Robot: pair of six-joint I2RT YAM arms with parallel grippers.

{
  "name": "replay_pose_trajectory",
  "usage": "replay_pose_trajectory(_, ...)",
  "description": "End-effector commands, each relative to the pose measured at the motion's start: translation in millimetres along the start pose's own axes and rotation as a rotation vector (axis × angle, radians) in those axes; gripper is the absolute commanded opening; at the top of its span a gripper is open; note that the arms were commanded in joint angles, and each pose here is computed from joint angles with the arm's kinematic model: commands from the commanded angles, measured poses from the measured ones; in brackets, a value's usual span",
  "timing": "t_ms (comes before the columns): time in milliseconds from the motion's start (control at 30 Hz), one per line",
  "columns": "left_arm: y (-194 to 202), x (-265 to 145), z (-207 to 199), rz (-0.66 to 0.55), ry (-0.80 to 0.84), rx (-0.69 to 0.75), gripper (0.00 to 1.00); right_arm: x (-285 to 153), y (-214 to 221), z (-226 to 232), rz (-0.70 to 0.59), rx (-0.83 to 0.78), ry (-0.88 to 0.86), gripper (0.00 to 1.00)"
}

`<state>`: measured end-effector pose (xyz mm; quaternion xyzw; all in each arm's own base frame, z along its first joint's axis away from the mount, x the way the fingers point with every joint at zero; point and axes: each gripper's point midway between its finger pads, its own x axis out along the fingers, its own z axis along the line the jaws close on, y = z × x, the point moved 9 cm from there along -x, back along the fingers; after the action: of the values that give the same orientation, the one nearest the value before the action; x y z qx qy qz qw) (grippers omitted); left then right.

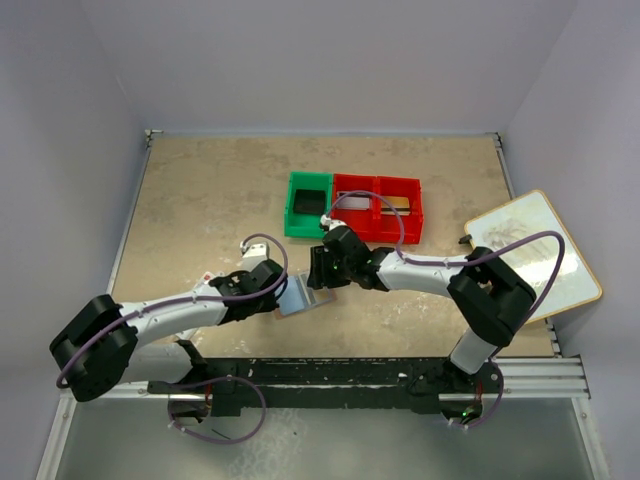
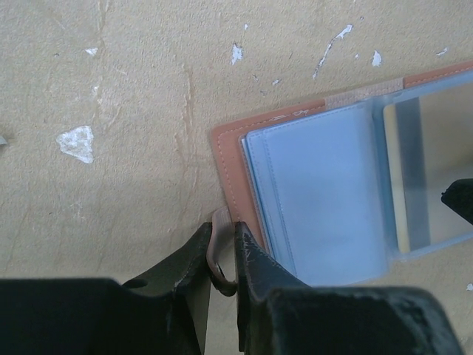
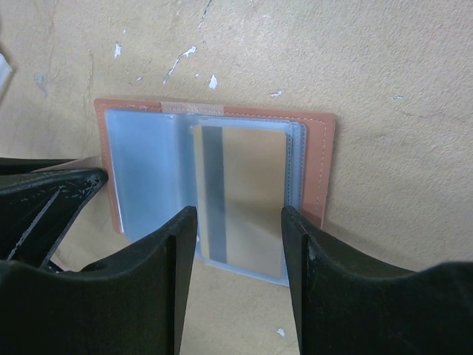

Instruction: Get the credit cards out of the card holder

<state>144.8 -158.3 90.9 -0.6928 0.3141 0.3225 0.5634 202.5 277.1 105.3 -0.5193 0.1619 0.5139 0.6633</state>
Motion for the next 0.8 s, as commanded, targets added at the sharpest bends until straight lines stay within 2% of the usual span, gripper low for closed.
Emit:
replay_pose_trajectory(0, -8.4, -2.6, -8.4, -0.011, 0.023, 0.018, 0.13, -6.6, -11.4, 2.4, -0.038, -0.019, 0.025, 0.53)
replay_pose_trajectory(433, -6.9, 0.0, -8.8, 0.0, 0.023, 0.031, 0.11, 5.1, -6.5, 2.4, -0.026, -0.02, -0.011, 0.52)
replay_pose_trajectory(767, -5.9, 1.6, -10.1, 0.005, 0.028, 0.035, 0.09, -0.9, -1.9, 19.9, 0.015, -0.02, -0.226, 0.5)
